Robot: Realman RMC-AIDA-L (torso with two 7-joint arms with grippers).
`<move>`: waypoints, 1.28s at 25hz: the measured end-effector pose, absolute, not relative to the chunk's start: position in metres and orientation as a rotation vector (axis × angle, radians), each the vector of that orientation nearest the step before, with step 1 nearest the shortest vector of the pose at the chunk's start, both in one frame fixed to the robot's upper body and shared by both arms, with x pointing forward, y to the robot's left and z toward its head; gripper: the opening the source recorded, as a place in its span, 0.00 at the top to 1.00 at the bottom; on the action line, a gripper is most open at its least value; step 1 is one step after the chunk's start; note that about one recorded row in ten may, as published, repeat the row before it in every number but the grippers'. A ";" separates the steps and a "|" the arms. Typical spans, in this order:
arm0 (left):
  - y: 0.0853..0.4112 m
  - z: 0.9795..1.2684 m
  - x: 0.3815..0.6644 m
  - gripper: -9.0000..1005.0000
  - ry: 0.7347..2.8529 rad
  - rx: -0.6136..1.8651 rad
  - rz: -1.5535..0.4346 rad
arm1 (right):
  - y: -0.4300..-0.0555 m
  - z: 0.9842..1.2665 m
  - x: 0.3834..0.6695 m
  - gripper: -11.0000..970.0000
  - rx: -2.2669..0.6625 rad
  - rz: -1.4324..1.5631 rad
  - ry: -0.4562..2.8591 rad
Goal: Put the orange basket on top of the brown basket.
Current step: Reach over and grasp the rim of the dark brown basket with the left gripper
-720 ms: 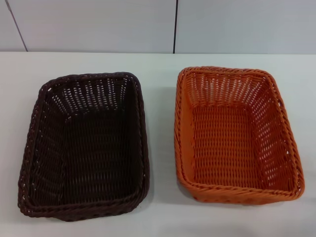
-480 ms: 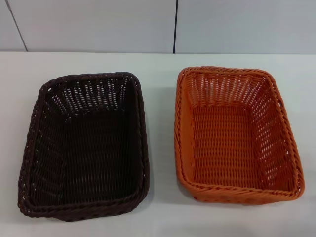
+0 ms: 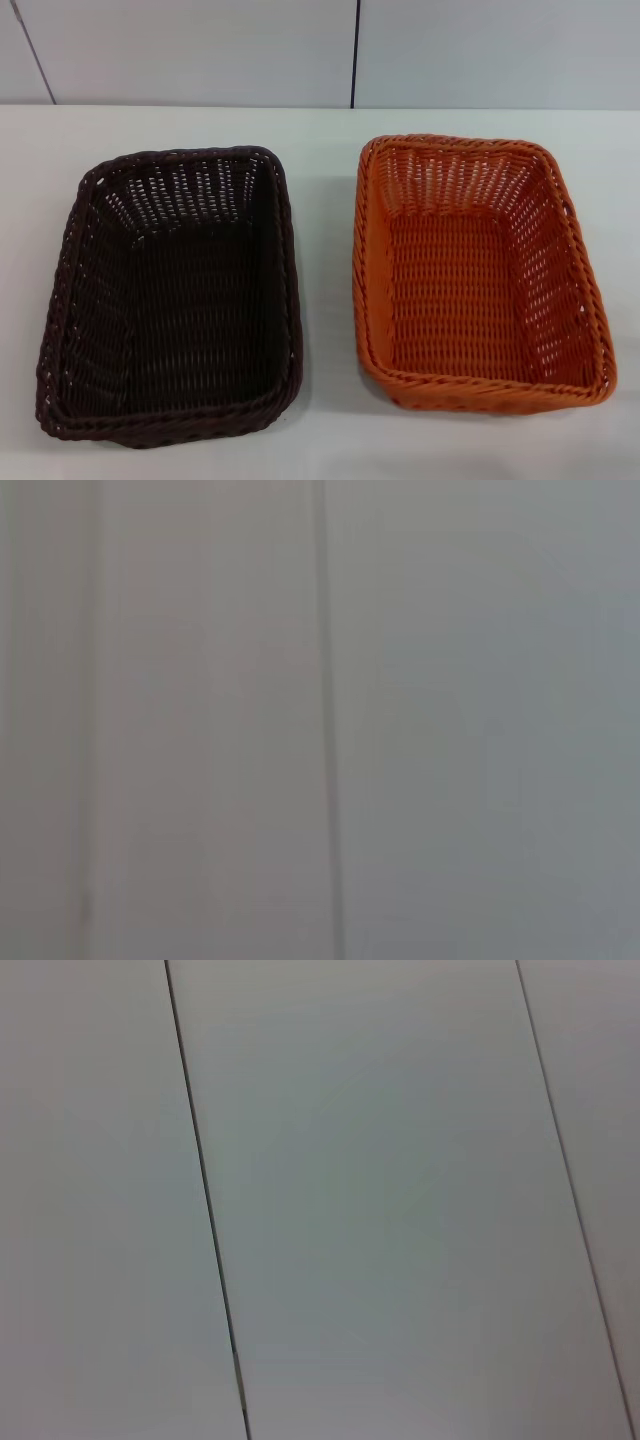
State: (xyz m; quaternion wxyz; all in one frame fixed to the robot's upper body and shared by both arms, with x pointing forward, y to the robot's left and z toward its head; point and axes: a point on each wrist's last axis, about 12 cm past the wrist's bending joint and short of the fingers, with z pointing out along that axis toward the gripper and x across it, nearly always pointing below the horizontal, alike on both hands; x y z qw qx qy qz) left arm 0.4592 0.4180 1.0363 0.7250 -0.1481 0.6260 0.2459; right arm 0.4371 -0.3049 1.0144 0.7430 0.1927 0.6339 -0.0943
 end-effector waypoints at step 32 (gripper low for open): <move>0.359 1.201 0.532 0.26 1.708 -0.025 0.006 | -0.297 1.025 0.456 0.23 0.394 -0.159 1.352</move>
